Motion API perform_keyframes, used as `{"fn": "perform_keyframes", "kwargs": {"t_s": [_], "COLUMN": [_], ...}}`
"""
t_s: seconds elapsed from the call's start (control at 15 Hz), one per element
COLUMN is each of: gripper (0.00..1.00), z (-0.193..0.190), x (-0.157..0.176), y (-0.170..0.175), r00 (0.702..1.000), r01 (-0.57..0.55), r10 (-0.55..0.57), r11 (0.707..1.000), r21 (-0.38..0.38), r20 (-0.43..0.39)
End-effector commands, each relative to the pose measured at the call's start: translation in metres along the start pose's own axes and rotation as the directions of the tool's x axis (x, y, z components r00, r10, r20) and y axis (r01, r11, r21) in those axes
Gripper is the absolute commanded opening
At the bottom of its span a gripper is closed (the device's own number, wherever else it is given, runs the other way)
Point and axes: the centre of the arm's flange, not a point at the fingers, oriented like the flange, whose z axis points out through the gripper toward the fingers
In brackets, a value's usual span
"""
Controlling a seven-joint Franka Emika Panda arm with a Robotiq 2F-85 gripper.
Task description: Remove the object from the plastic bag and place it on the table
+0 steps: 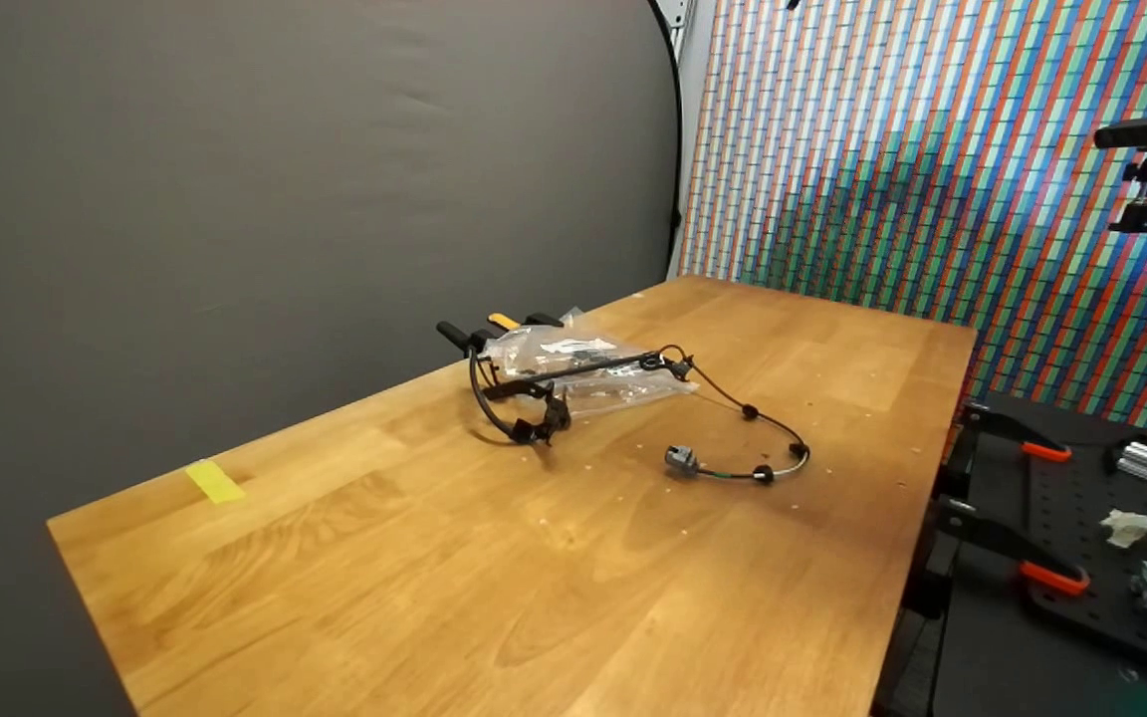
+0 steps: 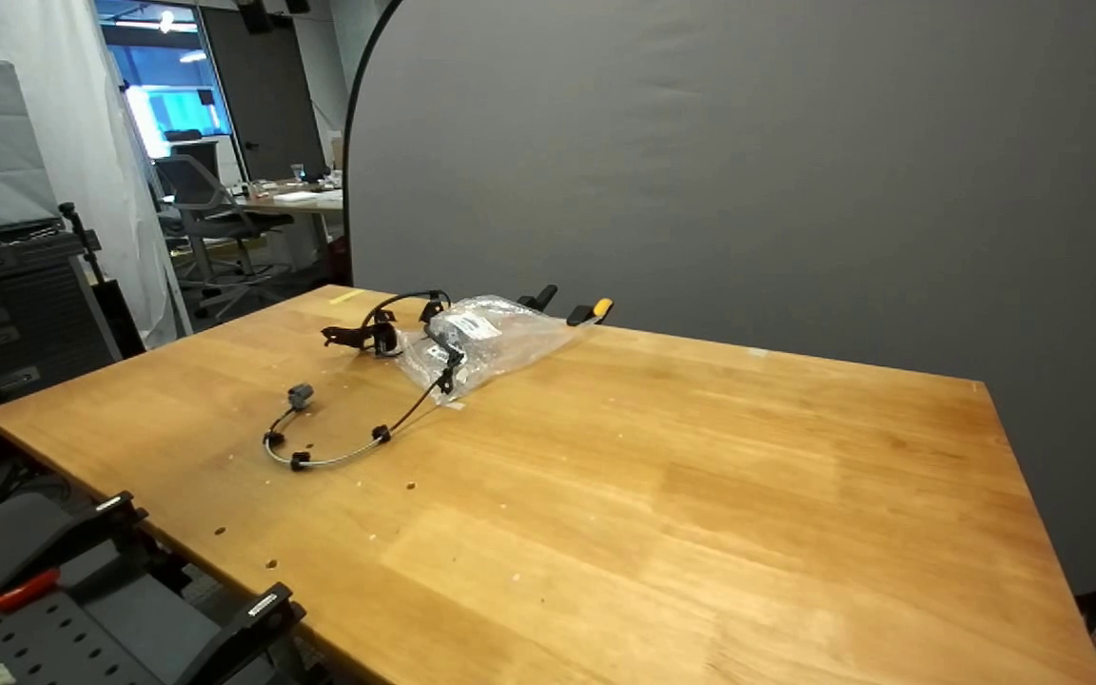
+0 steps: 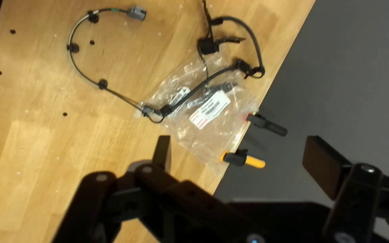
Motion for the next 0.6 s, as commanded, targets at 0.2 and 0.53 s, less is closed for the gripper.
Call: {"fn": "perform_keyframes", "kwargs": {"t_s": [0.2, 0.53], "gripper": [1.00, 1.00], "z": [-0.015, -0.021], "x": [-0.013, -0.016], "y": [-0.011, -0.012], "r00": [0.982, 0.971], "r01": [0.054, 0.076], "r10": [-0.072, -0.105], "r11": [0.993, 0.988], "r21": [0.106, 0.137], "r20": [0.173, 0.214]}}
